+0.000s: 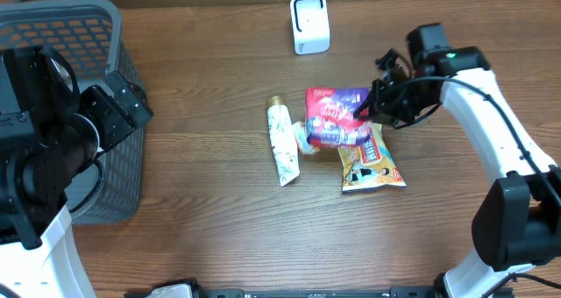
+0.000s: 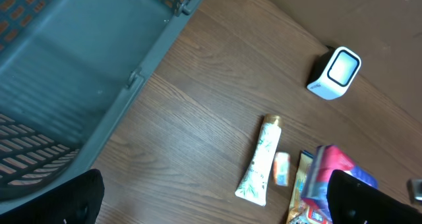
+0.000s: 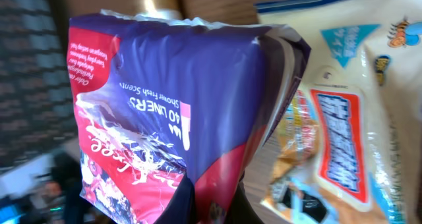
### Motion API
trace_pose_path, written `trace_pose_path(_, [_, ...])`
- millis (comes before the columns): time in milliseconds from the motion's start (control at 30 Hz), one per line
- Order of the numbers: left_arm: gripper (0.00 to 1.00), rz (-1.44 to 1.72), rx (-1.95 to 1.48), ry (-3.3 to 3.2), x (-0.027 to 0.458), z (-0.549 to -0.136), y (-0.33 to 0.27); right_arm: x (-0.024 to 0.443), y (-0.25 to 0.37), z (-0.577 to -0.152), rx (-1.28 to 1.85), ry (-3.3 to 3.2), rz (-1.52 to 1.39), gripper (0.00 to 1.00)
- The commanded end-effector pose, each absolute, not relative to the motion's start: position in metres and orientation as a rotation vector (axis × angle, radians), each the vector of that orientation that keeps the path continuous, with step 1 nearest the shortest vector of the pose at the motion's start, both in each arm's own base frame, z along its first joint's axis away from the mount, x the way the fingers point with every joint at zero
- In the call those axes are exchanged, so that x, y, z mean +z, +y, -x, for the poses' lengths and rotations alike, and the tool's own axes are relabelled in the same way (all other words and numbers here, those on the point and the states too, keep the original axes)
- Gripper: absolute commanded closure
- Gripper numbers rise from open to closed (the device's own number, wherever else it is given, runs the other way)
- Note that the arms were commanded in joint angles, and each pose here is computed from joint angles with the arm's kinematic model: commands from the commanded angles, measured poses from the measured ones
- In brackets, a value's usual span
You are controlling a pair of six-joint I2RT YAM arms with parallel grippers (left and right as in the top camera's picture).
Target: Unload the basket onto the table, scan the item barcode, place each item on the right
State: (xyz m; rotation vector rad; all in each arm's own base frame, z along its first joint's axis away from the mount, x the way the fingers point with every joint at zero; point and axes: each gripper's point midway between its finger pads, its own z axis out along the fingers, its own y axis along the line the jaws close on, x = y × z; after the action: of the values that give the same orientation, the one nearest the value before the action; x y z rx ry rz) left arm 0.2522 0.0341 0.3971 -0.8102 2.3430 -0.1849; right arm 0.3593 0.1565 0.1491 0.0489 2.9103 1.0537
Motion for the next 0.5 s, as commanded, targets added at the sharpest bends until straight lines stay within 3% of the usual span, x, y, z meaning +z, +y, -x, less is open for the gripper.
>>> trace_pose_path(0, [0.0, 0.838, -0.19, 2.324, 0.399, -0.252, 0.037, 0.191, 0.175, -0.352, 1.437, 2.756, 0.032, 0.97])
trace_pose_path(167, [0.0, 0.838, -0.191, 2.324, 0.399, -0.252, 0.036, 0.228, 0.191, -0.331, 1.797, 2.592, 0.127, 0.97])
trace_pose_path(467, [0.0, 0.838, -0.19, 2.324, 0.399, -0.252, 0.037, 0.259, 0.198, -0.307, 2.125, 2.558, -0.072, 0.97])
